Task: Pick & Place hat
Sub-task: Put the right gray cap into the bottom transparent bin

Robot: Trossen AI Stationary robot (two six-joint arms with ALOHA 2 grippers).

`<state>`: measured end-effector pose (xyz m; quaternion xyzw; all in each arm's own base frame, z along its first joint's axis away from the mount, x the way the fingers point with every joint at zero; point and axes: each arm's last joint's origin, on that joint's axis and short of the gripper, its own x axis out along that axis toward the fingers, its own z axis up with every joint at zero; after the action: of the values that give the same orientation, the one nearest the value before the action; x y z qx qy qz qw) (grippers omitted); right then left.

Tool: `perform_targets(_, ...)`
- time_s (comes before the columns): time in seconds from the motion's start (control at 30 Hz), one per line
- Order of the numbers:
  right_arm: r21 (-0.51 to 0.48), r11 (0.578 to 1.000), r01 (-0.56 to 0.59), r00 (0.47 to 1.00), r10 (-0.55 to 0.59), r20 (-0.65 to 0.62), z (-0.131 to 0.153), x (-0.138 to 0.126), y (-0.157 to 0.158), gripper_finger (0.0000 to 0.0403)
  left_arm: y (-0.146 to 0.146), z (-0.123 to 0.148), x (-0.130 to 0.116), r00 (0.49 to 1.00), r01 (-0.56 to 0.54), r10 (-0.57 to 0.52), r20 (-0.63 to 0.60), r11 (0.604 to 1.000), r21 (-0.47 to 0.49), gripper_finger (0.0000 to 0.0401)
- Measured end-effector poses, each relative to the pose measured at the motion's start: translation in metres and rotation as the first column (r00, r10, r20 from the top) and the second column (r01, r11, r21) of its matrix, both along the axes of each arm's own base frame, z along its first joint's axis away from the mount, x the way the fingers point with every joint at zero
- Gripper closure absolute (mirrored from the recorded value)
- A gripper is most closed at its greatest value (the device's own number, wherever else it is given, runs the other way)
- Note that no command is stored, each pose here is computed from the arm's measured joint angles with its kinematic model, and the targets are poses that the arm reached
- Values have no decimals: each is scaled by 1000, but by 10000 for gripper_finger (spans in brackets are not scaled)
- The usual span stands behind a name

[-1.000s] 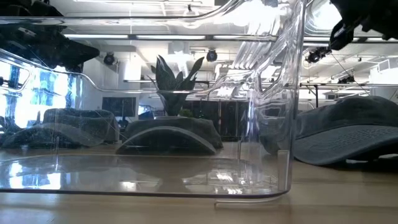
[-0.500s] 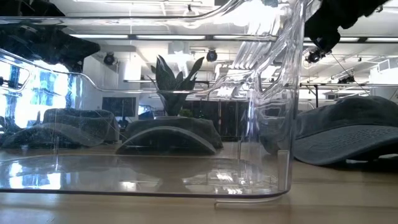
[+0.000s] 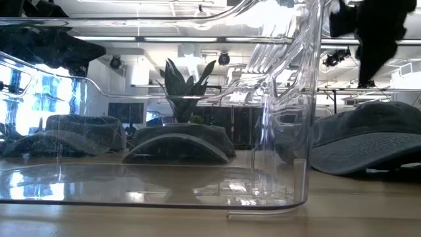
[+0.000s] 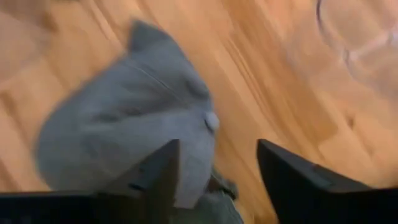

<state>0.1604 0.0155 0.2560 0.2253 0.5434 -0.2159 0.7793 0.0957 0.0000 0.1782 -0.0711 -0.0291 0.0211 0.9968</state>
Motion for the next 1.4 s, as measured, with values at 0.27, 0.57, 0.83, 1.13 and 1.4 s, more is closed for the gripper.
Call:
perform_targets(0.27, 215, 972, 92, 993, -107, 59, -64, -13, -6, 115, 0, 0, 0, 1000, 0, 0, 0, 1000, 1, 401)
perform_targets(0.57, 512, 838, -190, 895, -66, 440, -88, -5, 3, 118, 0, 0, 0, 1000, 0, 0, 1, 1000, 4, 401)
perform_targets(0.83, 602, 789, -121, 918, -141, 370, -112, -11, 7, 119, 0, 0, 0, 1000, 0, 0, 0, 1000, 4, 401)
perform_targets(1.13, 592, 763, -261, 850, -109, 516, -112, -3, 12, 121, 0, -1, 0, 1000, 0, 0, -11, 1000, 1, 401)
perform_targets(1.4, 544, 783, -302, 831, -64, 553, -115, 3, 16, 135, 0, 5, 0, 999, -15, 15, 51, 1000, -3, 401)
